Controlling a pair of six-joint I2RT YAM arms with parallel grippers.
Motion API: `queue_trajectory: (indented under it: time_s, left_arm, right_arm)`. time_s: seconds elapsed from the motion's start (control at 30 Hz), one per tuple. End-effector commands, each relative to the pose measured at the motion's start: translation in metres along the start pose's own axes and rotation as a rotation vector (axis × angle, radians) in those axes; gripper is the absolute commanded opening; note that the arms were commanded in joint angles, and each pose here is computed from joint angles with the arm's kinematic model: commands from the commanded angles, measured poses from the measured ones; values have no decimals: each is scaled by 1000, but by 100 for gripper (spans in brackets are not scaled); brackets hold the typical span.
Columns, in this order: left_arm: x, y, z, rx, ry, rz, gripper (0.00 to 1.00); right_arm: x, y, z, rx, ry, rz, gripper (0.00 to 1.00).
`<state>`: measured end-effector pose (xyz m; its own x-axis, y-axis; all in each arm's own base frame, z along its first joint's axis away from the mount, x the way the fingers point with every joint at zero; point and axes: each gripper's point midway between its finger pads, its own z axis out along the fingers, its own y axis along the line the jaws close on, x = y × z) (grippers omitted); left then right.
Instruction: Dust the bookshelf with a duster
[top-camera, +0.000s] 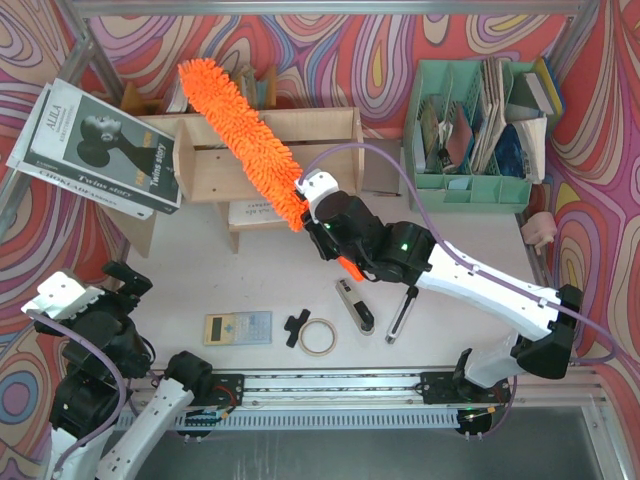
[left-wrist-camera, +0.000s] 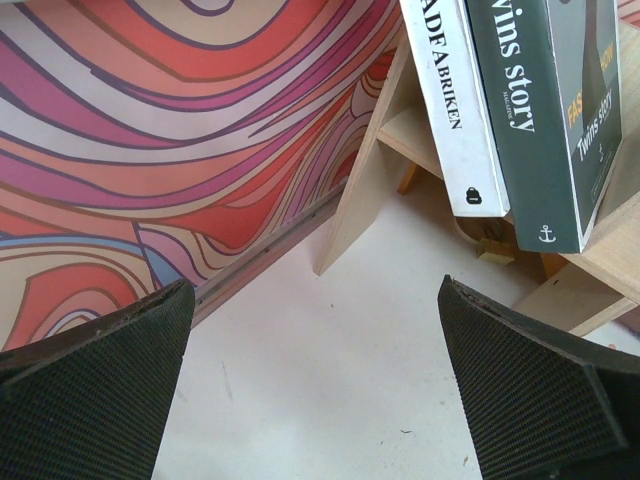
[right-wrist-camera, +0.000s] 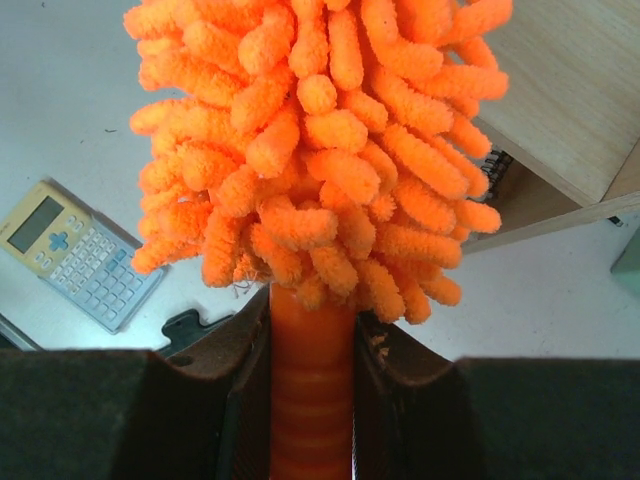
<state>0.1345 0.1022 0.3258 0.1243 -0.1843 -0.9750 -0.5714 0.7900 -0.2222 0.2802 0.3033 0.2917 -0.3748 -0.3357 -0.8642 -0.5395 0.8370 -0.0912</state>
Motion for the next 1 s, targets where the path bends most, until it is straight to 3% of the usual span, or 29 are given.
queue_trajectory:
  time_s: [0.0, 0.3, 0.73, 0.97]
  left_arm:
    - [-1, 1, 0, 1, -9, -3, 99]
    - [-1, 0, 0, 2, -5, 5, 98]
    - [0, 0, 0, 0, -3, 7, 99]
    - [0, 1, 0, -2, -5, 4, 99]
  right_arm:
    - [-15, -11, -6, 57, -45, 34, 0]
    - [7, -60, -34, 243, -19, -15, 0]
    - [-23, -8, -27, -34, -90, 70, 0]
    - [-6, -27, -29, 73, -51, 64, 0]
